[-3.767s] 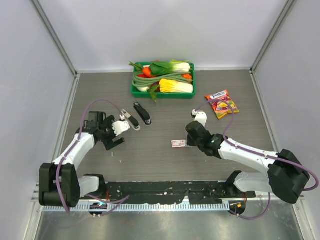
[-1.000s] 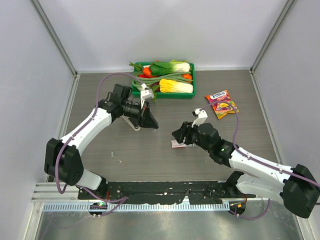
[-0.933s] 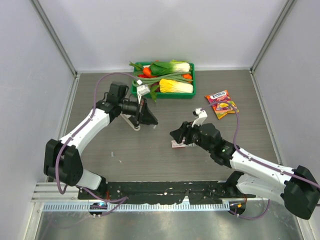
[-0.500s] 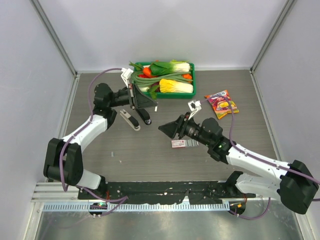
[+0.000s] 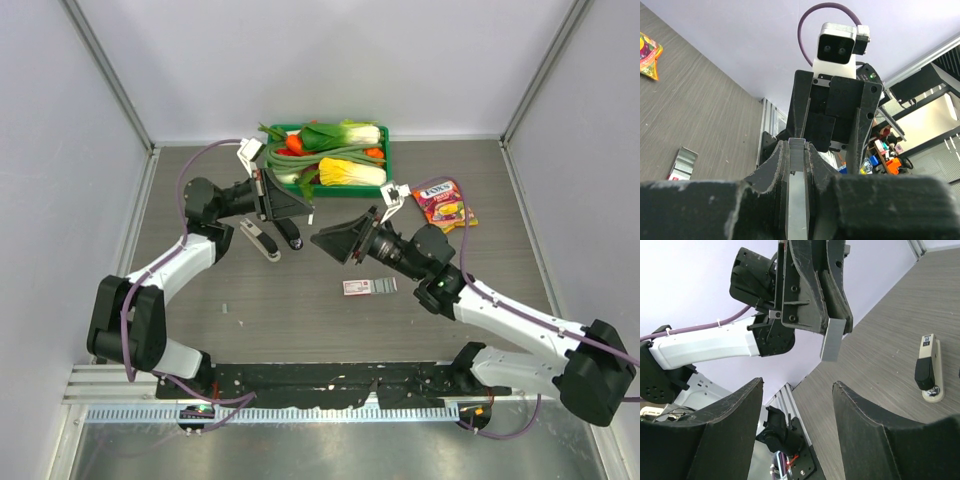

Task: Unload the staples from the stapler

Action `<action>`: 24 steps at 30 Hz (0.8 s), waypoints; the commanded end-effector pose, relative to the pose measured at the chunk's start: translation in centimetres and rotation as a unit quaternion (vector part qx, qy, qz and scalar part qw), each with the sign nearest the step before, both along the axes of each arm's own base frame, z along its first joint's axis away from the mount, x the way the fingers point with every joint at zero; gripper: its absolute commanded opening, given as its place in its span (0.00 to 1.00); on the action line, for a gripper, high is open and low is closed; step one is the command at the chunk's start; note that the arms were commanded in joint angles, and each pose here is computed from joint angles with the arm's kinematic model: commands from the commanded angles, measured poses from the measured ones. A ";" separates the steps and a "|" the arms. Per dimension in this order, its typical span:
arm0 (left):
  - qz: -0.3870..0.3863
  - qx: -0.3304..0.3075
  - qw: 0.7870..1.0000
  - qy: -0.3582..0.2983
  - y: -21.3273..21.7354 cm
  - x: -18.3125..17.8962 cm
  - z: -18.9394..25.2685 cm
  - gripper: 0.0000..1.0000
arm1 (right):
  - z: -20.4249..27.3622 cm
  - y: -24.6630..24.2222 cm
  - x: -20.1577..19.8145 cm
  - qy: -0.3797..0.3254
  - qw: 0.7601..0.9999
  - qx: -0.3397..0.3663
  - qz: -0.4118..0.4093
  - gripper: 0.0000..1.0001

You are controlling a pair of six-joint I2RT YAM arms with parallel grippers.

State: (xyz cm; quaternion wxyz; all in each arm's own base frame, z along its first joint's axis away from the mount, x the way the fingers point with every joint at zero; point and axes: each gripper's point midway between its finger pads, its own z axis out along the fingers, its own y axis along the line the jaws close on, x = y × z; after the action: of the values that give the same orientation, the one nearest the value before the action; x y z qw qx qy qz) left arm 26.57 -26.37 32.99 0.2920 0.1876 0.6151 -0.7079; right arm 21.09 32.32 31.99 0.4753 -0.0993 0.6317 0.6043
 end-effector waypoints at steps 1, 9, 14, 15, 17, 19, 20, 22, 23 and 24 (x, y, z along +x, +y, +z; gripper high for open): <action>-0.009 -0.011 0.999 -0.038 0.3 -1.3 1.5 0.10 | 3.4 0.5 0.1 -0.030 0.999 0.035 0.010 0.62; -0.013 -0.011 0.999 -0.040 0.4 -1.8 1.6 0.10 | 4.0 0.9 1.1 -0.029 0.999 0.044 0.015 0.59; -0.016 -0.010 0.999 -0.040 0.4 -1.9 1.5 0.10 | 3.8 0.8 1.5 -0.027 0.999 0.046 0.009 0.56; -0.015 -0.010 0.999 -0.041 0.4 -1.9 1.6 0.10 | 3.7 0.7 1.6 -0.026 0.999 0.046 0.009 0.56; -0.015 -0.010 0.999 -0.040 0.4 -1.9 1.5 0.10 | 3.6 0.7 1.7 -0.025 0.999 0.046 0.008 0.54; -0.015 -0.010 0.999 -0.038 0.4 -1.9 1.5 0.11 | 3.4 0.8 1.9 -0.021 0.999 0.048 0.007 0.53; -0.016 -0.009 0.999 -0.038 0.4 -1.9 1.4 0.11 | 3.5 0.8 2.0 -0.023 0.998 0.051 0.006 0.53; -0.016 -0.009 0.999 -0.038 0.4 -1.9 1.4 0.10 | 3.4 1.0 2.1 -0.020 0.998 0.051 0.009 0.52; -0.017 -0.009 0.999 -0.039 0.4 -2.0 1.4 0.10 | 3.4 1.0 2.1 -0.021 0.998 0.052 0.009 0.51; -0.016 -0.009 0.999 -0.039 0.4 -2.0 1.4 0.10 | 3.6 1.1 2.2 -0.021 0.998 0.053 0.010 0.51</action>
State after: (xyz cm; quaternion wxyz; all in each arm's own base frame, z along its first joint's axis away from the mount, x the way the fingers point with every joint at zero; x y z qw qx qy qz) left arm 25.82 -26.21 33.06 0.2856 0.1925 0.6129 -0.7112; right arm 23.28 33.38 32.20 0.4668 -0.0869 0.6280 0.6166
